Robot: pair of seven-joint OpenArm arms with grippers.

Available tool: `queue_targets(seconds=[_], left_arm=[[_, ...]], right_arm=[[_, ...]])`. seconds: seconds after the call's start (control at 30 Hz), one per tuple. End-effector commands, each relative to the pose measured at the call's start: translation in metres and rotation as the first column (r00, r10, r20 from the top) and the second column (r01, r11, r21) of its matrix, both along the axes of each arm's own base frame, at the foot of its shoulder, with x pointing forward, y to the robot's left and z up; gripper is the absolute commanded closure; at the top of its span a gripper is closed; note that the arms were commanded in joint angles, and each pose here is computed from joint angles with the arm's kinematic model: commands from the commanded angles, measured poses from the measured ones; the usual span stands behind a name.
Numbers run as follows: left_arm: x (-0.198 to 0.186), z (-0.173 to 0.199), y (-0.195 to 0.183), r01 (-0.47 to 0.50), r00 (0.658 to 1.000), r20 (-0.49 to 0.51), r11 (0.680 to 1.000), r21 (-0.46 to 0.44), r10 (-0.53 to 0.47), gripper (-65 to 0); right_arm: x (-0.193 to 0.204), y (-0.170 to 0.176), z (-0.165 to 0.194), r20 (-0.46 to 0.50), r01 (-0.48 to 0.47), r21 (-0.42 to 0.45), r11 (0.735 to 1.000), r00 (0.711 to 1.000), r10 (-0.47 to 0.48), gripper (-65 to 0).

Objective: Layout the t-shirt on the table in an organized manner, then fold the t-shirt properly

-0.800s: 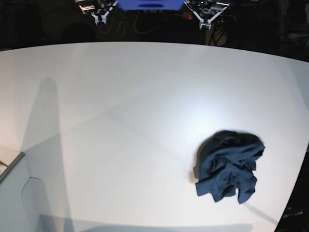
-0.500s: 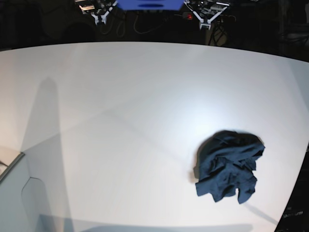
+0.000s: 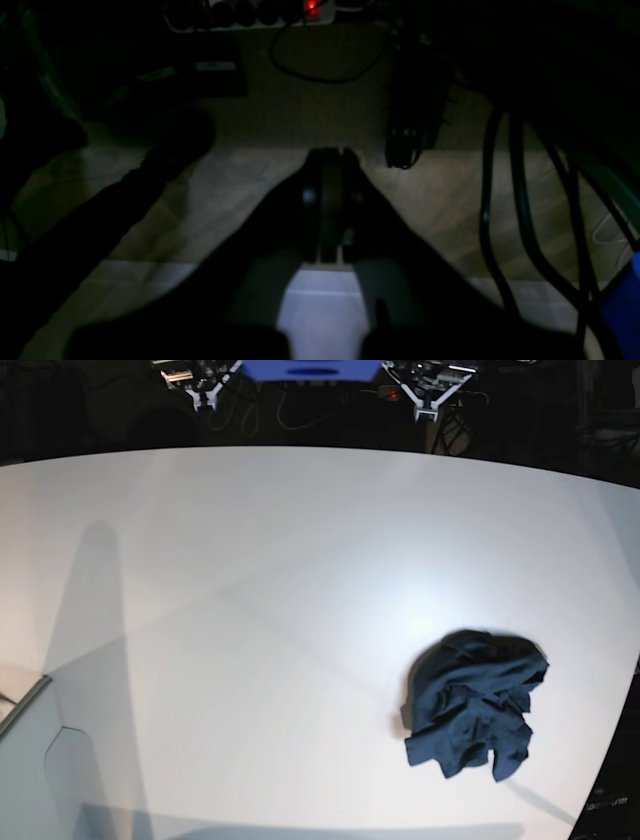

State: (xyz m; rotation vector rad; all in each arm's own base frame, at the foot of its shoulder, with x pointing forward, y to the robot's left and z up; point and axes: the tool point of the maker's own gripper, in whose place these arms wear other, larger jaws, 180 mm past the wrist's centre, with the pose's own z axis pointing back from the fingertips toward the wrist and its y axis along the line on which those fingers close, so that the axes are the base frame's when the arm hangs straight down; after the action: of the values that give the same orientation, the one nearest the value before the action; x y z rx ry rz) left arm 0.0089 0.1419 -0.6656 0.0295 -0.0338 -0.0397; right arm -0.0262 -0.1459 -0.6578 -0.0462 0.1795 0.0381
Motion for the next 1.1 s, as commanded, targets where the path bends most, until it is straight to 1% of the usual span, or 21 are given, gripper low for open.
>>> queue_targets(seconds=[0.0, 0.17, 0.23, 0.3, 0.37, 0.43, 0.5, 0.57, 0.6, 0.63, 0.7, 0.8, 0.93, 1.07], left_arm=[[-0.001, 0.000, 0.000, -0.003, 1.000, -0.002, 1.000, 0.001, 0.003, 0.0], [-0.001, 0.000, 0.000, -0.003, 1.000, -0.002, 1.000, 0.001, 0.003, 0.0], [-0.002, 0.000, 0.002, -0.003, 1.000, -0.002, 1.000, 0.004, 0.003, 0.0], [-0.014, 0.000, 0.003, -0.003, 1.000, -0.016, 1.000, 0.005, 0.003, 0.0], [-0.009, 0.001, 0.013, 0.000, 1.000, 0.015, 1.000, 0.017, -0.001, 0.0], [-0.016, 0.004, 0.024, 0.007, 0.999, 0.039, 0.999, 0.031, -0.008, 0.0], [-0.014, 0.011, 0.034, 0.019, 0.995, 0.096, 0.999, 0.042, -0.023, 0.0], [-0.018, 0.021, 0.043, 0.033, 0.989, 0.142, 0.998, 0.053, -0.040, 0.0], [-0.015, 0.028, 0.045, 0.042, 0.983, 0.179, 0.998, 0.054, -0.051, 0.0], [-0.019, 0.036, 0.044, 0.049, 0.977, 0.204, 0.997, 0.052, -0.059, 0.0], [-0.011, 0.052, 0.043, 0.066, 0.960, 0.269, 0.997, 0.050, -0.077, 0.0], [-0.007, 0.081, 0.037, 0.091, 0.931, 0.350, 0.995, 0.039, -0.099, 0.0], [0.001, 0.120, 0.025, 0.116, 0.889, 0.445, 0.993, 0.021, -0.113, 0.0], [0.014, 0.160, 0.014, 0.132, 0.840, 0.530, 0.991, 0.007, -0.116, 0.0]], right_arm=[[-0.002, 0.001, 0.000, -0.004, 0.001, 0.011, 1.000, 1.000, -0.001, 0.0], [-0.002, 0.001, 0.000, -0.003, 0.001, 0.011, 1.000, 1.000, -0.001, 0.0], [0.005, 0.002, 0.001, 0.028, -0.001, 0.012, 1.000, 1.000, 0.001, 0.0], [0.004, 0.003, 0.005, 0.066, -0.005, 0.016, 1.000, 0.998, 0.004, 0.0], [0.008, 0.005, 0.011, 0.116, -0.010, 0.019, 1.000, 0.993, 0.008, 0.0], [0.011, 0.003, 0.020, 0.165, -0.016, 0.017, 1.000, 0.986, 0.013, 0.0], [0.014, -0.002, 0.031, 0.215, -0.027, 0.010, 1.000, 0.976, 0.024, 0.0], [0.015, -0.001, 0.043, 0.260, -0.032, 0.013, 0.999, 0.965, 0.028, 0.0], [0.018, -0.004, 0.051, 0.291, -0.040, 0.007, 0.999, 0.956, 0.036, 0.0], [0.021, -0.009, 0.061, 0.321, -0.049, -0.001, 0.999, 0.946, 0.047, 0.0], [0.026, -0.010, 0.079, 0.372, -0.062, -0.004, 0.998, 0.926, 0.059, 0.0], [0.037, -0.010, 0.109, 0.452, -0.082, -0.009, 0.997, 0.889, 0.078, 0.0], [0.053, -0.009, 0.150, 0.544, -0.105, -0.014, 0.994, 0.833, 0.096, 0.0], [0.074, -0.004, 0.195, 0.638, -0.128, -0.018, 0.992, 0.762, 0.110, 0.0]])
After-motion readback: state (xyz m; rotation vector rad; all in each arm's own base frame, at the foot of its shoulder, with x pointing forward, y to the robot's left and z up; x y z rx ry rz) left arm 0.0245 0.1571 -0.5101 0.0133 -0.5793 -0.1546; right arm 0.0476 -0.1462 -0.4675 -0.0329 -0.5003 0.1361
